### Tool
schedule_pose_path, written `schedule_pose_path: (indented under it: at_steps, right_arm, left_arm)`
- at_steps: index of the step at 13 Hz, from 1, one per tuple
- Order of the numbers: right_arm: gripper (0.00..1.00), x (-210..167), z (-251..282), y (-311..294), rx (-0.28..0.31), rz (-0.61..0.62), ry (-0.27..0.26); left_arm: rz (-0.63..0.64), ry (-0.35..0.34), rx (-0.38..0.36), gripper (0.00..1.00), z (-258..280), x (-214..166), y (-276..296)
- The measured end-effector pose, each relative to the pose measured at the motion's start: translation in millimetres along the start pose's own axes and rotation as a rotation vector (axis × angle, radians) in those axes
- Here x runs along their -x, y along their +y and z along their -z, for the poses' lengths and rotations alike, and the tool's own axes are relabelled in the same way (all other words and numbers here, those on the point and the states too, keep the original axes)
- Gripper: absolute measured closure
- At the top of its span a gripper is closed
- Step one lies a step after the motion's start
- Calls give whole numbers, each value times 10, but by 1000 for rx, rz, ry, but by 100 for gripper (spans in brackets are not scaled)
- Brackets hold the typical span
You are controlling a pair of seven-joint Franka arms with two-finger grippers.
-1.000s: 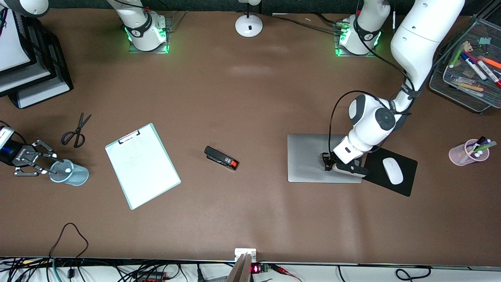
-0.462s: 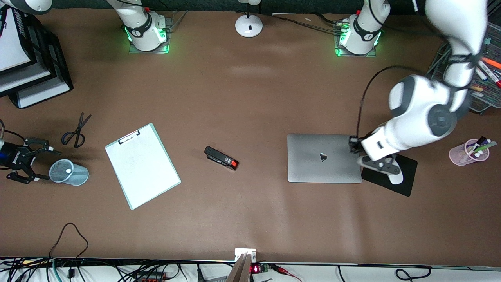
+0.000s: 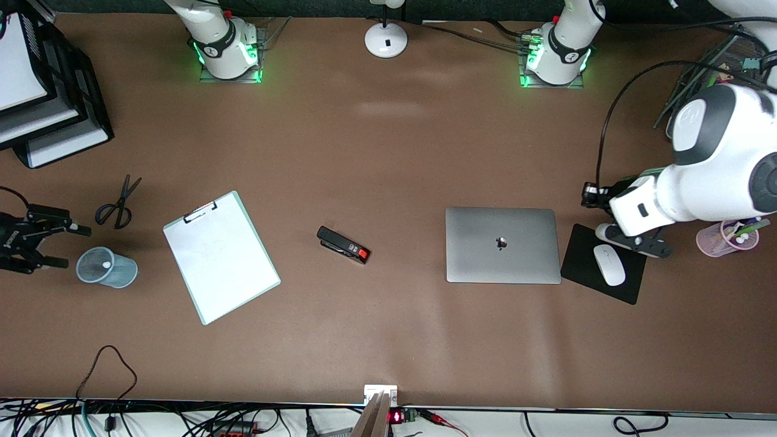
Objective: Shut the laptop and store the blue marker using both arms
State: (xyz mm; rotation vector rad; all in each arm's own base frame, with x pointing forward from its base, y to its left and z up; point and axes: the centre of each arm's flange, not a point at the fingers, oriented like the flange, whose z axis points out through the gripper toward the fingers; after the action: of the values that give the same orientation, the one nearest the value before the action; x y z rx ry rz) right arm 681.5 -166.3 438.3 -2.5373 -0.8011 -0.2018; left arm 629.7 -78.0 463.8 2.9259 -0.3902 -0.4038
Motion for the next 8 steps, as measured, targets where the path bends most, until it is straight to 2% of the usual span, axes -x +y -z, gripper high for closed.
schedule_pose_path:
  at_steps: [2,4,8]
  right_arm:
    - [0,-168,146,-386,40,-114,-86]
    - [0,-332,293,-786,109,-197,-156]
    - [0,-506,580,-1594,205,-397,-242]
  left_arm:
    - [-1,12,-20,61,133,27,10]
    - [7,27,-46,42,223,43,21]
    - [-3,67,-168,0,495,120,114]
